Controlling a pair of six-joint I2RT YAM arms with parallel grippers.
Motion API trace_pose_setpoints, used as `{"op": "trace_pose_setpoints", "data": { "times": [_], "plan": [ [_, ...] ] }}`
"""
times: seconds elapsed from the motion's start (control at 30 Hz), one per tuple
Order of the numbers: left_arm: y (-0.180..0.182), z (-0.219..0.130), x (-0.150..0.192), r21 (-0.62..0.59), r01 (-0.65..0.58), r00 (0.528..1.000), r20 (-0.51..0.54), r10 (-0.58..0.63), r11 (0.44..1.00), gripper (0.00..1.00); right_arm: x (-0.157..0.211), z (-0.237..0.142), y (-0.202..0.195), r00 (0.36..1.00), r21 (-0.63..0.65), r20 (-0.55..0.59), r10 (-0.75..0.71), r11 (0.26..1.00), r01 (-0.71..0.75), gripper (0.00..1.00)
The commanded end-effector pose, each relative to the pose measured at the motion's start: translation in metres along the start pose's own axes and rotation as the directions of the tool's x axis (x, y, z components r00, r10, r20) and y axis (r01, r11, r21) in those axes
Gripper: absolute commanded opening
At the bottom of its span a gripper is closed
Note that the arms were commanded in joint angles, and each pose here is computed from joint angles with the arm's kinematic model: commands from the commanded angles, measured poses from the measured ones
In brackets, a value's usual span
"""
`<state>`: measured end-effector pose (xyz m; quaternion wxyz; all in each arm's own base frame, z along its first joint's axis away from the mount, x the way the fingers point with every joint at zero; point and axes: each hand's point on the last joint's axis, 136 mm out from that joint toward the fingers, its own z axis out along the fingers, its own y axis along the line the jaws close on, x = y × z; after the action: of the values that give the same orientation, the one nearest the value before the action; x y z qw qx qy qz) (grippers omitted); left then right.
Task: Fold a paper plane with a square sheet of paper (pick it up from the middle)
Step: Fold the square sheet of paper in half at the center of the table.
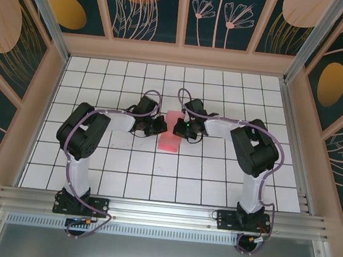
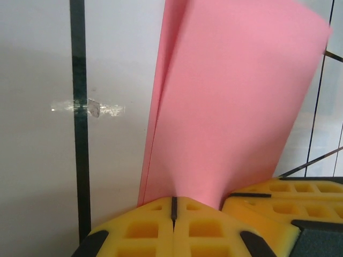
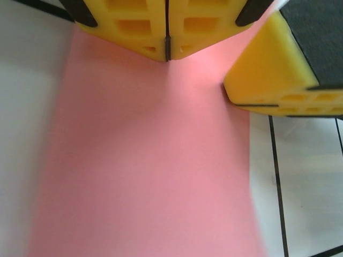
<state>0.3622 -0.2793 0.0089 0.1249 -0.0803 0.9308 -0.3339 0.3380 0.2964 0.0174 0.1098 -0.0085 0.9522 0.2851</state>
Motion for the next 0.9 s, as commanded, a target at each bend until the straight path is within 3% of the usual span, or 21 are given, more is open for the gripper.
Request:
{"op": "trace_pose_setpoints", "data": {
  "times": [0.0,0.17,0.43,0.77,0.87],
  "plan": [
    [0.111,0.010,0.047,-0.361,0.108,0.990,-0.051,-0.135,0.926,0.03,0.027,-0.008,-0.037,0.998,0.078,-0.051,0.032,0.997,-0.028,0.08],
    [0.114,0.011,0.051,-0.364,0.111,0.989,-0.054,-0.139,0.925,0.02,0.042,-0.015,-0.043,0.998,0.042,-0.045,0.035,0.999,-0.033,0.08],
    [0.109,0.011,0.049,-0.346,0.102,0.990,-0.059,-0.130,0.933,0.01,-0.019,-0.053,0.028,0.990,-0.146,0.138,-0.031,0.988,0.051,0.02],
    [0.108,0.012,0.050,-0.342,0.098,0.989,-0.068,-0.129,0.935,0.01,-0.032,-0.013,0.033,0.995,-0.191,0.087,-0.040,0.980,0.056,0.00],
    [0.109,0.011,0.051,-0.346,0.098,0.989,-0.069,-0.129,0.933,0.01,-0.032,-0.009,0.015,0.996,-0.175,0.083,-0.030,0.983,0.044,0.00]
  ]
}}
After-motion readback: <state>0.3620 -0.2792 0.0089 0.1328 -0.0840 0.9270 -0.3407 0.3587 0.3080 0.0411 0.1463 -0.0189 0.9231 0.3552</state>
